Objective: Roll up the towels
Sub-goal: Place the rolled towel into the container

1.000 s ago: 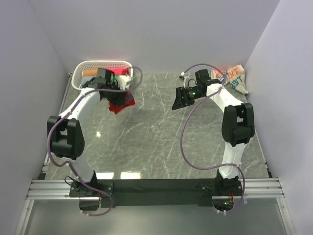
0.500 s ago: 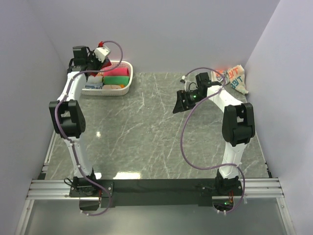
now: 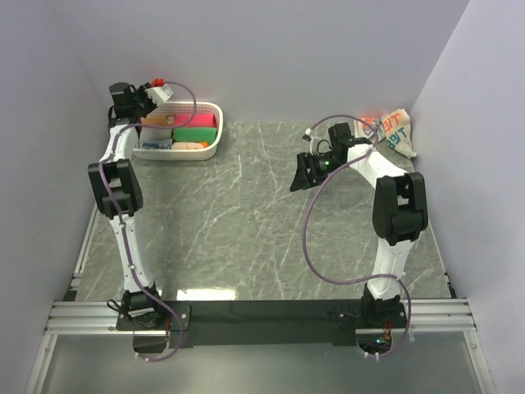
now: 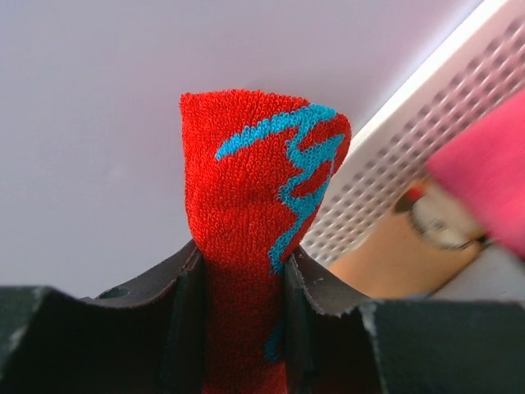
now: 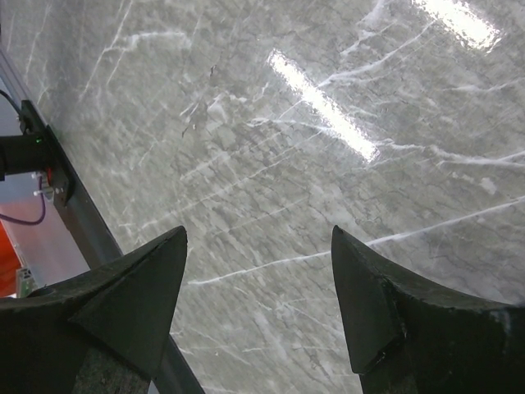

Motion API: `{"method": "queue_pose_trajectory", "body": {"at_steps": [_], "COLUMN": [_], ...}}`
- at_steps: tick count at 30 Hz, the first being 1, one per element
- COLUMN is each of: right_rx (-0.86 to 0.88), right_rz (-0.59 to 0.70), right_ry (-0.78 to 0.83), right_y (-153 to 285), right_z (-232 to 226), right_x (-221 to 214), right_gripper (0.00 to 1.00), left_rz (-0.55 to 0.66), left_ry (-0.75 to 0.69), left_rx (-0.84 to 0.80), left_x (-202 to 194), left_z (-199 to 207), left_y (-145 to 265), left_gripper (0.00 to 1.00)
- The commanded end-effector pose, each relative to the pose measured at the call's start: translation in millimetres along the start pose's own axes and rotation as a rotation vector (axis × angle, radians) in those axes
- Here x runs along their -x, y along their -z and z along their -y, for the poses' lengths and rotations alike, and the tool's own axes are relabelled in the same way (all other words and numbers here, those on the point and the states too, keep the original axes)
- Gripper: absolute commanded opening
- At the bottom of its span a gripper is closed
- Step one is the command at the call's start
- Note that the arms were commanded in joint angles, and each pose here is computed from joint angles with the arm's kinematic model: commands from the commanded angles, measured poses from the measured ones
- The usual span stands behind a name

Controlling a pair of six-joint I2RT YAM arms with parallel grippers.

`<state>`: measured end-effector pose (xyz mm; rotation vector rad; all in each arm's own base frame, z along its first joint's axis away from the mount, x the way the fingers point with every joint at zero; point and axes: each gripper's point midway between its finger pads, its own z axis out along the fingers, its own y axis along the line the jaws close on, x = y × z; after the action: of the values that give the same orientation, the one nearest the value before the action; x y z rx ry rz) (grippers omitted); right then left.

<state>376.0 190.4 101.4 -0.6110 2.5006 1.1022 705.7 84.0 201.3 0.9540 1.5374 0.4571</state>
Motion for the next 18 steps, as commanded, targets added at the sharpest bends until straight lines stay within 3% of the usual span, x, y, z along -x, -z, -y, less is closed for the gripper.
{"method": "queue_pose_trajectory", "body": {"at_steps": [1, 7, 18], "right_rx": [0.014, 0.014, 0.007], "right_rz": [0.008, -0.011, -0.033], "right_ry": [-0.007, -0.022, -0.04], "right_y": [5.3, 3.3, -0.2], "right_z": [-4.3, -2.0, 2.1], "right_x": [1.0, -7.8, -18.8], "right_gripper": [0.78, 0.78, 0.78], "left_rz": [0.14, 0.246, 0.279], "left_ry": [-0.164, -0.205, -0.244], "left_rx": [0.073, -0.021, -0.049], "left_x": [21.7, -1.0, -24.3], "left_z": [-36.6, -20.4, -1.5], "left_y": [2.6, 0.3, -12.1], "left_gripper": [0.0, 0.0, 0.0]}}
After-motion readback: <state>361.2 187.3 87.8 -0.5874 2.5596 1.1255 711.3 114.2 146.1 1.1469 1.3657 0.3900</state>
